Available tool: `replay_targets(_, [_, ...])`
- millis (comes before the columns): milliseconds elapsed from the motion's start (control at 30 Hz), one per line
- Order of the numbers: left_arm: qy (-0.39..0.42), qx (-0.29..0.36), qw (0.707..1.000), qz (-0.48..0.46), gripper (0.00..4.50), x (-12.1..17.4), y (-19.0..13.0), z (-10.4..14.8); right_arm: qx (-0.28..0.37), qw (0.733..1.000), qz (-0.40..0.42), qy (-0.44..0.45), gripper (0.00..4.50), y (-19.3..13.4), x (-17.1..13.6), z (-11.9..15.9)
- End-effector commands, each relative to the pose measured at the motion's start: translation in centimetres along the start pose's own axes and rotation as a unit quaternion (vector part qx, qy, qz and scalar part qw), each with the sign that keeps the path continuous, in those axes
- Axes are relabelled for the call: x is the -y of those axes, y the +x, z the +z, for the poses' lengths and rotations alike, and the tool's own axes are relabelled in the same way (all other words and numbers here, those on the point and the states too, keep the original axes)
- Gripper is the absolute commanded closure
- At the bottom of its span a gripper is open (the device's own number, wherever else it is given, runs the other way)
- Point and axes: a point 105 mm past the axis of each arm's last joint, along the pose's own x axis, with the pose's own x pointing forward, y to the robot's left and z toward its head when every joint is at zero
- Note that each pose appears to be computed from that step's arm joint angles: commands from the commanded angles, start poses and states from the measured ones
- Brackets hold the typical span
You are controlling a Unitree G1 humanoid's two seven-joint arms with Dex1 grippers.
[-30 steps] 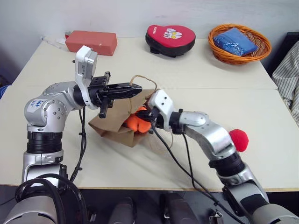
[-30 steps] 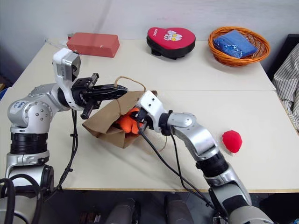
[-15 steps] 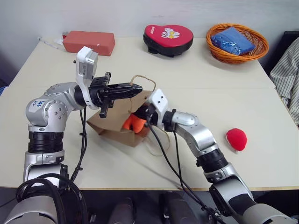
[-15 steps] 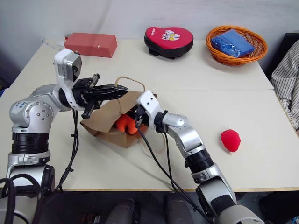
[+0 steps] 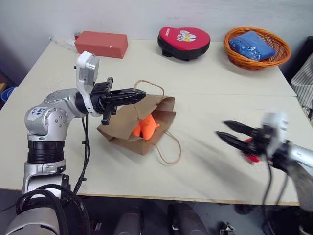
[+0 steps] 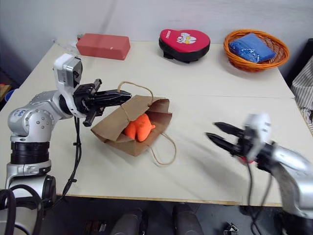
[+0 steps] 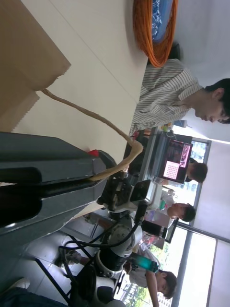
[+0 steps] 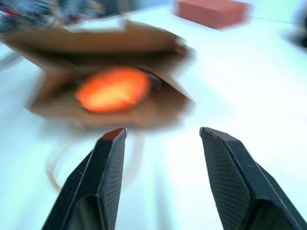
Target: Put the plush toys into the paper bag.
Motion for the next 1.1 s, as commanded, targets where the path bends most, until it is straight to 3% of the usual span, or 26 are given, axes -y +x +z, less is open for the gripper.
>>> replay_targets(33, [0.024,0.008,1.0,-0.018,4.5,0.6,0.1,1.0,-0.023,0.988,-0.126,-0.09,1.48,-7.2,2.2,0.0])
replay_targets(167, [0.022,0.008,0.999,-0.023,4.5,0.5,0.2,1.0,-0.095,0.966,-0.222,-0.09,0.18,-14.4,2.4,-3.7])
replay_targets(267, [0.021,0.007,0.999,-0.024,4.5,0.3,0.3,0.9,-0.109,0.96,-0.247,-0.076,0.04,-16.3,1.9,-4.8])
replay_targets(400, [0.021,0.006,0.999,-0.028,4.5,0.3,0.5,0.9,-0.103,0.967,-0.226,-0.064,0.04,-14.6,1.6,-4.8])
replay_targets(533, [0.021,0.006,0.999,-0.031,4.5,0.3,0.7,1.1,-0.115,0.98,-0.16,-0.032,0.04,-10.6,1.2,-4.7])
replay_targets(767, [0.023,0.004,0.999,-0.031,4.5,0.3,0.8,1.2,-0.171,0.972,-0.162,-0.026,0.04,-6.5,3.9,-7.1])
replay_targets(867, [0.025,0.004,0.999,-0.032,4.5,0.4,0.9,1.2,-0.19,0.967,-0.166,-0.024,0.62,-5.4,5.0,-8.2])
replay_targets(933, [0.026,0.003,0.999,-0.033,4.5,0.5,1.0,1.3,-0.181,0.97,-0.159,-0.036,1.35,-4.6,5.3,-8.0])
replay_targets(1100, [0.029,0.004,0.999,-0.032,4.5,0.6,0.9,1.6,-0.068,0.99,-0.101,-0.065,3.1,-2.3,4.1,-4.0])
